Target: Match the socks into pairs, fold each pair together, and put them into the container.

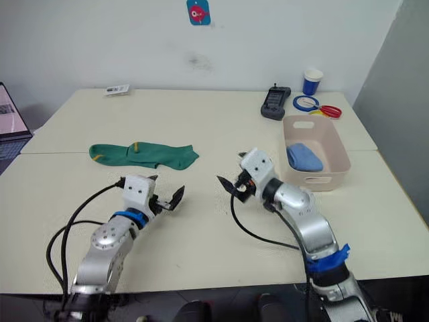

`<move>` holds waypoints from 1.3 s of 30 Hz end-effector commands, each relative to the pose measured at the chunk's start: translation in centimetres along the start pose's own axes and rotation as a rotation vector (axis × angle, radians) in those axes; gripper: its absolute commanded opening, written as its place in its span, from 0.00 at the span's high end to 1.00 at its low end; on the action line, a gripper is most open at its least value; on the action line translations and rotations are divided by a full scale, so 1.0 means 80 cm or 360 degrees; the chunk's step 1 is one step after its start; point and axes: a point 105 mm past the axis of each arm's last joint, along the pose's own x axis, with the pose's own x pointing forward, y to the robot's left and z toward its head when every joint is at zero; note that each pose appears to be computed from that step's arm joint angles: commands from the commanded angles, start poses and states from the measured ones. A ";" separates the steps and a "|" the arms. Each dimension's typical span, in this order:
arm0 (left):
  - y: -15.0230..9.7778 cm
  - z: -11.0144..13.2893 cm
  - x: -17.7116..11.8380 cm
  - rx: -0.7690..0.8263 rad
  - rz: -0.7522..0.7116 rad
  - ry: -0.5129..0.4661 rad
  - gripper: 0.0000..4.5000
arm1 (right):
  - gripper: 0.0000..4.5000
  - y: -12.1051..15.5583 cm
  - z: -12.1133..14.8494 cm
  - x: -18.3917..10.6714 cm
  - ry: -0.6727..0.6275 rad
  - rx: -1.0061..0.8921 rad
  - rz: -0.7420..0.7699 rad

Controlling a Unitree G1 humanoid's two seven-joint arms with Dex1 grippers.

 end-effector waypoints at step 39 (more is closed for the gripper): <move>-0.040 0.018 0.044 0.0002 -0.0561 0.0123 0.99 | 0.00 -0.020 -0.027 -0.035 0.0163 0.0035 -0.0109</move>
